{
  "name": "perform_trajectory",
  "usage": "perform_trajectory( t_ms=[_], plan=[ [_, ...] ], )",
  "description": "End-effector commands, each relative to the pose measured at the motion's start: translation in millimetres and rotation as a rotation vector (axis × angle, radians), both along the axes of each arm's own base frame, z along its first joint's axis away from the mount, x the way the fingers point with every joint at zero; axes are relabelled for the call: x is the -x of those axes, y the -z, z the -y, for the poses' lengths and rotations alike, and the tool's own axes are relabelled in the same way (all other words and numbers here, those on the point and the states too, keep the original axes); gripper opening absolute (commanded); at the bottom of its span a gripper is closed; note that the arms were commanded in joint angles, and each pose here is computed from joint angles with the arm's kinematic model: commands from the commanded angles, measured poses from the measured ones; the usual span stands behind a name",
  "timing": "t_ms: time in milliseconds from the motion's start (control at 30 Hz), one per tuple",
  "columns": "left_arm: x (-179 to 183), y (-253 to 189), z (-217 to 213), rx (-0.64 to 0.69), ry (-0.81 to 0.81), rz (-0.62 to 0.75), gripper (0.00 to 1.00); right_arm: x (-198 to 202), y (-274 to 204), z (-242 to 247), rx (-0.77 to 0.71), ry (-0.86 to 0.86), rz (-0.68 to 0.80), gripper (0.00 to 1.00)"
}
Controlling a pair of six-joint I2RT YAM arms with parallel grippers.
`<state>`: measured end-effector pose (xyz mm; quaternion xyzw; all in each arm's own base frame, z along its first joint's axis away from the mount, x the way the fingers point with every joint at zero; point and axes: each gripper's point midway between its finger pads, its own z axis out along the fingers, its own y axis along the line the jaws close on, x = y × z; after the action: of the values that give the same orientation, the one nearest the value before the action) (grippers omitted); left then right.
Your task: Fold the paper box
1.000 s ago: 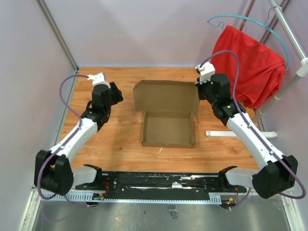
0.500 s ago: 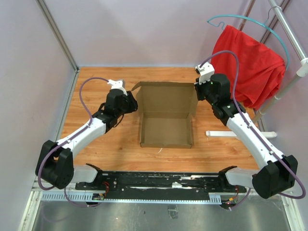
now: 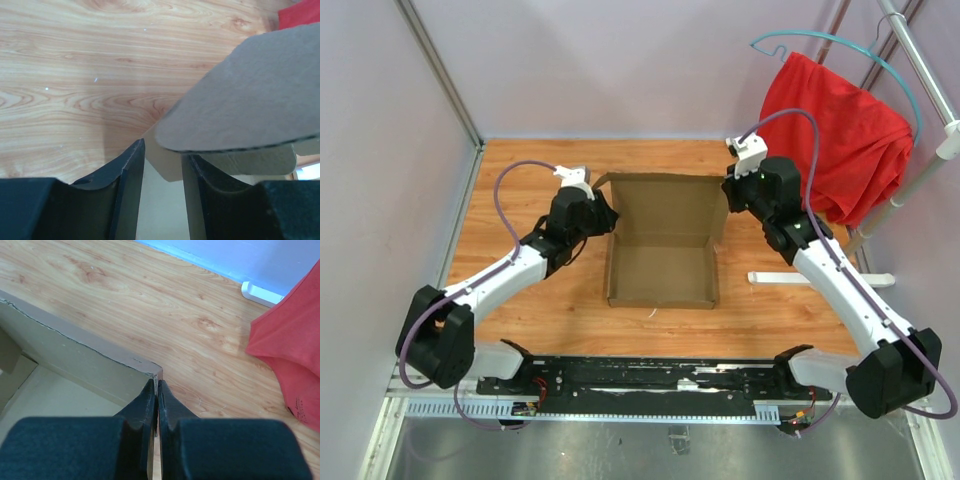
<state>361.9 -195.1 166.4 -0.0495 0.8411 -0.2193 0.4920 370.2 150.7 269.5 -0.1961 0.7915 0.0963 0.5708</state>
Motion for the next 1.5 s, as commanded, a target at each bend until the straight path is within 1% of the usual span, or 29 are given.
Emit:
perform_trajectory(
  t_ms=[0, 100, 233, 467, 567, 667, 900, 1000, 1067, 1133, 1233, 1333, 1467],
  plan=[
    [-4, -11, 20, 0.045, 0.017, 0.055, 0.41, 19, 13, -15, -0.043, -0.066, -0.053, 0.01],
    [-5, -7, 21, 0.013, -0.008, 0.055, 0.41, 22, 19, -16, -0.044, -0.070, -0.069, 0.01],
    [-8, -5, 18, 0.009, -0.062, 0.076, 0.36, 24, 26, -23, -0.057, -0.087, -0.086, 0.01],
    [-14, -7, 17, -0.042, -0.112, 0.118, 0.32, 25, 31, -27, -0.044, -0.091, -0.095, 0.01],
    [-8, -15, 13, -0.073, -0.107, 0.128, 0.30, 21, 31, -22, -0.021, -0.065, -0.088, 0.01],
    [8, -27, 2, -0.104, -0.100, 0.160, 0.30, 16, 27, -18, 0.001, -0.045, -0.073, 0.01],
    [51, -61, -36, -0.143, -0.089, 0.229, 0.37, -1, 7, -17, 0.037, -0.030, -0.022, 0.01],
    [65, -85, -44, -0.117, -0.075, 0.303, 0.40, -9, -5, -19, 0.044, -0.028, 0.003, 0.01],
    [70, -107, -47, -0.110, -0.057, 0.372, 0.44, -13, -11, -21, 0.045, -0.035, 0.014, 0.01],
    [72, -132, -49, -0.128, -0.036, 0.451, 0.50, -15, -17, -26, 0.040, -0.062, 0.038, 0.01],
    [68, -163, -42, -0.181, 0.019, 0.546, 0.62, -14, -30, -36, 0.023, -0.128, 0.110, 0.02],
    [60, -184, -32, -0.219, 0.054, 0.589, 0.67, -10, -46, -44, -0.021, -0.181, 0.243, 0.01],
    [47, -197, -14, -0.253, 0.118, 0.624, 0.69, -7, -61, -40, -0.054, -0.167, 0.412, 0.01]
  ],
)
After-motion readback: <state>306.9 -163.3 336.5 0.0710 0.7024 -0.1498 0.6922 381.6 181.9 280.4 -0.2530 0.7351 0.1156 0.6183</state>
